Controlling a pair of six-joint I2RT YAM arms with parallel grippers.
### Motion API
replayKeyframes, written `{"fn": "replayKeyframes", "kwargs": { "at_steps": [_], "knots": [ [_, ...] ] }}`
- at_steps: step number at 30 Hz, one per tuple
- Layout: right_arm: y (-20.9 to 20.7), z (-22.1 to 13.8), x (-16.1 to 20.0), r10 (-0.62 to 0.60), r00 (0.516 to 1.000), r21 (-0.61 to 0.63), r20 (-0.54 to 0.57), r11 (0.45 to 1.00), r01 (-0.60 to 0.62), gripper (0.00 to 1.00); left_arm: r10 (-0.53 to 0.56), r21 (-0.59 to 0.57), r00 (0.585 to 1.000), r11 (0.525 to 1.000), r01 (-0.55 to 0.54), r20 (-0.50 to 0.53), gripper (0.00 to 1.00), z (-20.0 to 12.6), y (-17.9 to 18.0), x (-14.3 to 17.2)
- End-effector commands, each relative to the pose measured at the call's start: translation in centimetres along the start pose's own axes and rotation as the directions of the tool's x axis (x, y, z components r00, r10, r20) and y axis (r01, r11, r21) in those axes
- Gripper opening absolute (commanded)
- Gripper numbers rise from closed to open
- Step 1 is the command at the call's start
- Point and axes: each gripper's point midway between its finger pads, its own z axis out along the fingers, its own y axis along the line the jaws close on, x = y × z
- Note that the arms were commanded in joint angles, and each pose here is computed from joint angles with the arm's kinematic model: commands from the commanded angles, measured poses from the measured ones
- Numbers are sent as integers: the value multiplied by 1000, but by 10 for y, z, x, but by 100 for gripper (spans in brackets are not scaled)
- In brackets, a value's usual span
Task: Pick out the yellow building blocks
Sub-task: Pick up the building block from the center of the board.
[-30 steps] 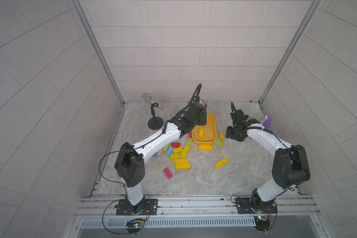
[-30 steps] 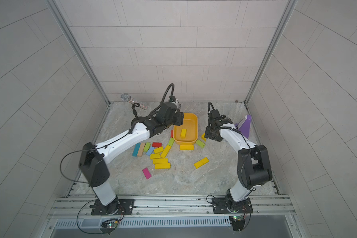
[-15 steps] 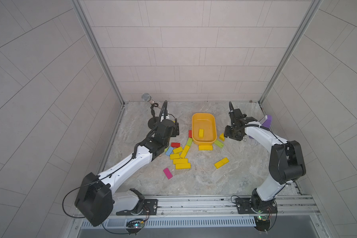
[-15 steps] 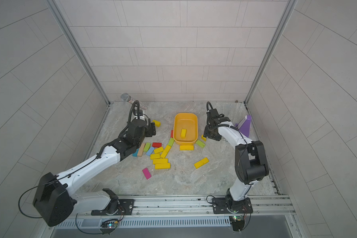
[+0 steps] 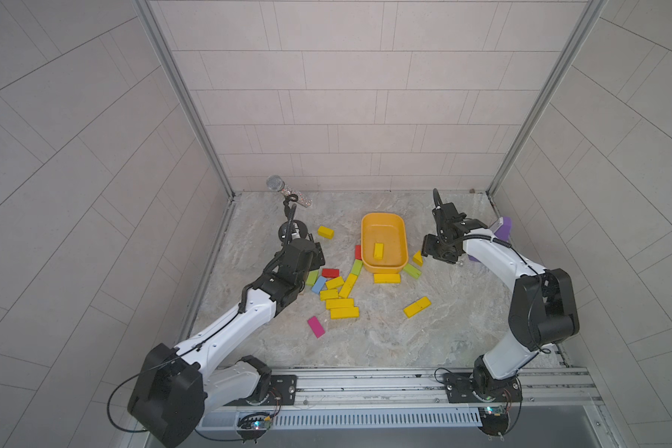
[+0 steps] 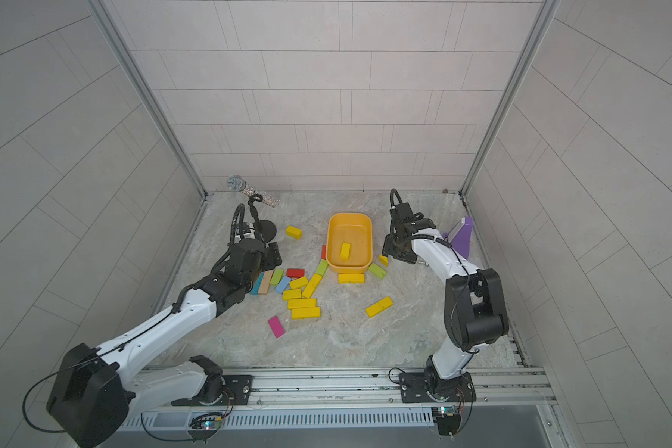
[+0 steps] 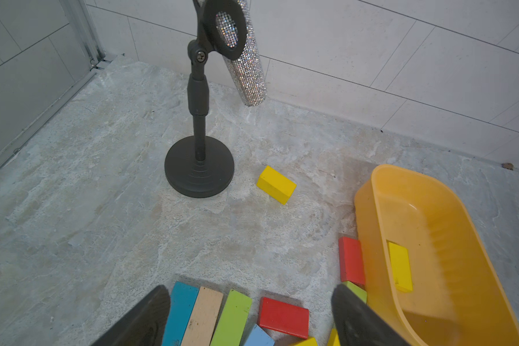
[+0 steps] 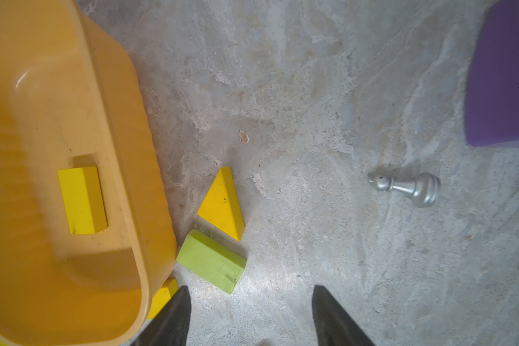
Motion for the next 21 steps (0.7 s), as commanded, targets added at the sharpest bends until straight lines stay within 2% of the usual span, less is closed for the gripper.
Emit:
{"fn": "replayKeyframes", "kwargs": {
  "at_steps": [1, 8, 21],
  "knots": [
    [-6, 8, 11, 9, 998, 22, -54, 1000, -8, 66, -63, -16, 998, 998, 63, 7, 89, -2, 11, -3],
    [7, 25, 7, 26, 993, 0, -116, 1000, -26, 68, -79, -20, 997, 997, 79, 1, 89, -1, 19, 0],
    [10, 49, -14, 55, 986, 62, -159, 997, -45, 67, -88, -31, 996, 996, 88, -12, 89, 0, 24, 2]
  ]
}}
